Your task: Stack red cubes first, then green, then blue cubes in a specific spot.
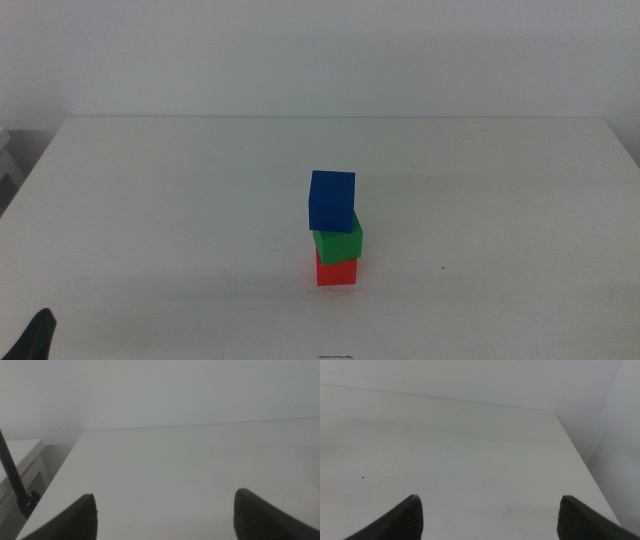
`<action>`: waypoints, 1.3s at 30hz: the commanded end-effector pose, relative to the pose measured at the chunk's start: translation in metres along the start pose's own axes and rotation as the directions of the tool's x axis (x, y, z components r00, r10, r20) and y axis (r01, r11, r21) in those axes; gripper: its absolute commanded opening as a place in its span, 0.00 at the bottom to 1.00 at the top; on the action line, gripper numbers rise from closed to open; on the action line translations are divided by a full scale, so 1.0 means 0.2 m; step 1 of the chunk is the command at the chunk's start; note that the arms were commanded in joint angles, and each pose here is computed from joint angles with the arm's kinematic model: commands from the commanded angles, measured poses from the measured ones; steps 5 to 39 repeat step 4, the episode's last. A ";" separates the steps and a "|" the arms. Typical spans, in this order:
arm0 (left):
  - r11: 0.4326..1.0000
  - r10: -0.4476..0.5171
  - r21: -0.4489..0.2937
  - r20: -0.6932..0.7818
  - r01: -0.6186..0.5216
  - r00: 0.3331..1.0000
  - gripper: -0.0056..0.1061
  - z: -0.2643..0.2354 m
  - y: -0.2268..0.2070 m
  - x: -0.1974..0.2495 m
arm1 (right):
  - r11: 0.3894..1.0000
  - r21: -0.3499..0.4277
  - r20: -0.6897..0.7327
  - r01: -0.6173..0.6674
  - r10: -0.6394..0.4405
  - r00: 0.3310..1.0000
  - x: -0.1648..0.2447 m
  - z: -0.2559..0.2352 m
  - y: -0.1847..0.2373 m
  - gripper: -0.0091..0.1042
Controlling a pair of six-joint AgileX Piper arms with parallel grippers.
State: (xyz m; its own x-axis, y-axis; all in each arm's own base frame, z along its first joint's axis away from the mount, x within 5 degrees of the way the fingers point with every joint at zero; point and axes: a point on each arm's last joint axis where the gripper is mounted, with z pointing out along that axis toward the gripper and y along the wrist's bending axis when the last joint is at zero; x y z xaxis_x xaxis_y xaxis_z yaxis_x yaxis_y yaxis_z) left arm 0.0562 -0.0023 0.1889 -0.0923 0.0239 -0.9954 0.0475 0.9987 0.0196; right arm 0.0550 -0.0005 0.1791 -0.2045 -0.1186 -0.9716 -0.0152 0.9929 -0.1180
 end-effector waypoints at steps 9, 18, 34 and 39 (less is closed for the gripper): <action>1.000 -0.011 -0.003 0.094 0.011 0.996 0.89 -0.01 0.00 -0.04 | 1.000 0.025 0.119 0.018 -0.020 0.993 -0.07 -0.02 -0.01 0.73; 1.000 -0.011 -0.003 0.094 0.011 0.996 0.89 -0.01 0.00 -0.04 | 1.000 0.025 0.119 0.018 -0.020 0.993 -0.07 -0.02 -0.01 0.73; 1.000 -0.011 -0.003 0.094 0.011 0.996 0.89 -0.01 0.00 -0.04 | 1.000 0.025 0.119 0.018 -0.020 0.993 -0.07 -0.02 -0.01 0.73; 1.000 -0.011 -0.003 0.094 0.011 0.996 0.89 -0.01 0.00 -0.04 | 1.000 0.025 0.119 0.018 -0.020 0.993 -0.07 -0.02 -0.01 0.73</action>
